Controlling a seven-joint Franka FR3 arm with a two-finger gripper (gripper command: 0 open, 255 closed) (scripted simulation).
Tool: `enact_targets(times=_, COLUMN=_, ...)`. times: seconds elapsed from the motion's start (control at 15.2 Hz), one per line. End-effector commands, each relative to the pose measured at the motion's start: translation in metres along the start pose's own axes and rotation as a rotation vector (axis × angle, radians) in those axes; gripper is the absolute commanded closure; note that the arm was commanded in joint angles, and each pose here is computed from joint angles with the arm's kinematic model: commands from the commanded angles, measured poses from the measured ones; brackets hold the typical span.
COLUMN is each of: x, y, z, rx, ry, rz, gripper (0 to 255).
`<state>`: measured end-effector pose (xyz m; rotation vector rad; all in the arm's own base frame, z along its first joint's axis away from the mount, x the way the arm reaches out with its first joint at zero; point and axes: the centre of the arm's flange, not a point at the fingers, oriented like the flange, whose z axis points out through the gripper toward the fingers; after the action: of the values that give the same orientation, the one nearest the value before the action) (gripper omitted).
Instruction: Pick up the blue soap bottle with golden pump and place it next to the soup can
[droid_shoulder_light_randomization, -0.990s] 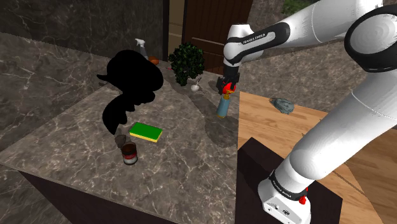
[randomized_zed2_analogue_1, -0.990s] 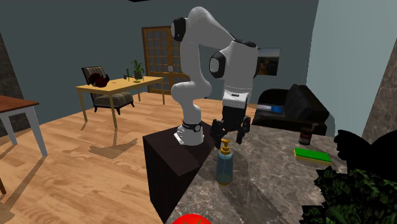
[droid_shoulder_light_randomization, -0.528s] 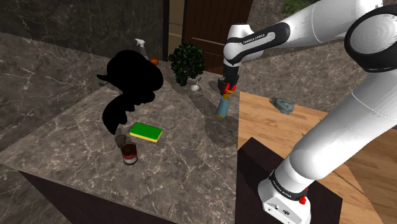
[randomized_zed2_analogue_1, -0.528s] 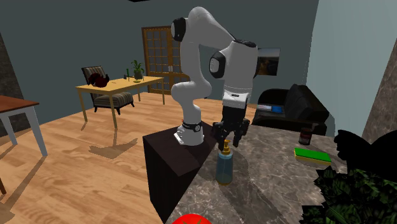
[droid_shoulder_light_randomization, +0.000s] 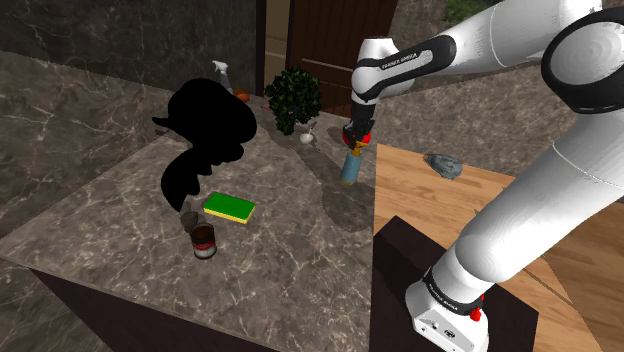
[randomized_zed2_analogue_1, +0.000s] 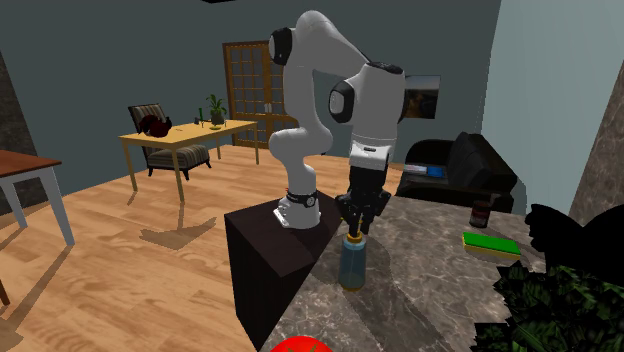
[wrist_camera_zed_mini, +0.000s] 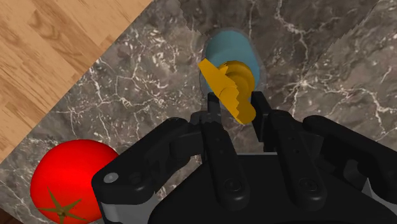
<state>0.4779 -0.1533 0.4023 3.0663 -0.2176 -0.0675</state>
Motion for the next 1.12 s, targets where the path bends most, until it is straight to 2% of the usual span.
enact_targets(times=0.0, x=0.000, y=0.000, z=0.001, rx=0.000, ry=-0.002, rz=0.000, gripper=255)
enact_targets(times=1.06, x=-0.004, y=0.005, z=-0.083, rx=0.000, ry=-0.002, rz=0.000, gripper=255)
